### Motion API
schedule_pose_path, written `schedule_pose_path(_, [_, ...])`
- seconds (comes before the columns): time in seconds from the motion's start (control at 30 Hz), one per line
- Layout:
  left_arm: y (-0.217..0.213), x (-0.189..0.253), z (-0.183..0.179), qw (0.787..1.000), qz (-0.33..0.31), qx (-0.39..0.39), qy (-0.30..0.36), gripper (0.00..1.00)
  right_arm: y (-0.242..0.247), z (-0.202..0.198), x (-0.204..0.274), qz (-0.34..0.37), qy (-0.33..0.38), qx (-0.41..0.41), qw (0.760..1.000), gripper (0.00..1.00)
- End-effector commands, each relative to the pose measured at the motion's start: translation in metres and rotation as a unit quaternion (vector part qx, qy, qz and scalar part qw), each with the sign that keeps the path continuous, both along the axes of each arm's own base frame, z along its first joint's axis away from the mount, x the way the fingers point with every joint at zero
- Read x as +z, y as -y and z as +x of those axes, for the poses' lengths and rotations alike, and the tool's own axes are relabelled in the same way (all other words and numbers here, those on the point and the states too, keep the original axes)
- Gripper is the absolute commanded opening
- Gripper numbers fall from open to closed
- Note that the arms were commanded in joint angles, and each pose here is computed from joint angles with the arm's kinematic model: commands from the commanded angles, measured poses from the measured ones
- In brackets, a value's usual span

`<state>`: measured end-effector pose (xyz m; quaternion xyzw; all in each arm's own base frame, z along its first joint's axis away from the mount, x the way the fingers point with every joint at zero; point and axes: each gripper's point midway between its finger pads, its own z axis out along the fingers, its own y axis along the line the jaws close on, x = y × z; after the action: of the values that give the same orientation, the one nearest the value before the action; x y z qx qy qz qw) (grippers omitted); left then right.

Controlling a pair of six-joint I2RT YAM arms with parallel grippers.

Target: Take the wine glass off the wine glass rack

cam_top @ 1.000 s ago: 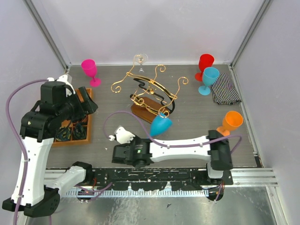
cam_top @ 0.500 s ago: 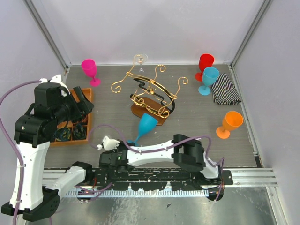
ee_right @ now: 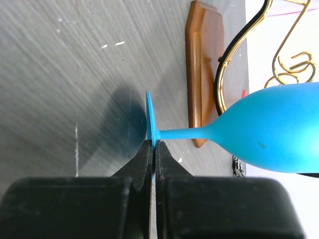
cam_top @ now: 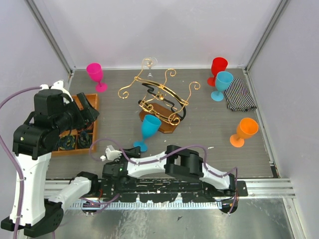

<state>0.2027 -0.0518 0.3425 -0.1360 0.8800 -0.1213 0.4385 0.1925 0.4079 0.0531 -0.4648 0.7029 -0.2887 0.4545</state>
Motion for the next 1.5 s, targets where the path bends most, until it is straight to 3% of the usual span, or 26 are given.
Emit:
schedule_pose_path(0.0, [0.001,0.01,-0.005,1.0,-0.005,-0.005,0.014,0.85,-0.015,0.008,-0.033,0.017,-0.016,0.007,1.0,0.01])
schedule_pose_path(0.4, [-0.002,0.011,-0.007,1.0,0.004,-0.005,0.017,0.86,-0.03,0.012,-0.085,-0.014,-0.067,0.026,0.997,0.03])
schedule_pose_path(0.57, [-0.001,0.008,-0.006,1.0,0.004,-0.007,0.014,0.86,-0.034,0.003,-0.102,-0.028,-0.113,0.043,0.992,0.26])
schedule_pose_path(0.67, [-0.002,0.008,-0.006,1.0,0.006,-0.007,0.015,0.86,-0.035,-0.004,-0.109,-0.028,-0.143,0.055,0.988,0.34])
schedule_pose_path(0.87, [-0.004,0.01,-0.008,1.0,0.011,-0.006,0.018,0.85,-0.04,-0.025,-0.117,-0.022,-0.217,0.082,0.973,0.67])
schedule_pose_path(1.0, [-0.005,0.01,-0.008,1.0,0.012,-0.005,0.019,0.86,-0.043,-0.041,-0.119,-0.014,-0.27,0.103,0.957,0.77])
schedule_pose_path(1.3, [-0.005,0.01,-0.009,1.0,0.012,-0.008,0.019,0.86,-0.046,-0.079,-0.126,-0.013,-0.368,0.133,0.92,0.71])
schedule_pose_path(1.47, [-0.008,0.012,-0.009,1.0,0.019,-0.003,0.022,0.86,-0.051,-0.092,-0.088,0.043,-0.39,0.135,0.91,0.46])
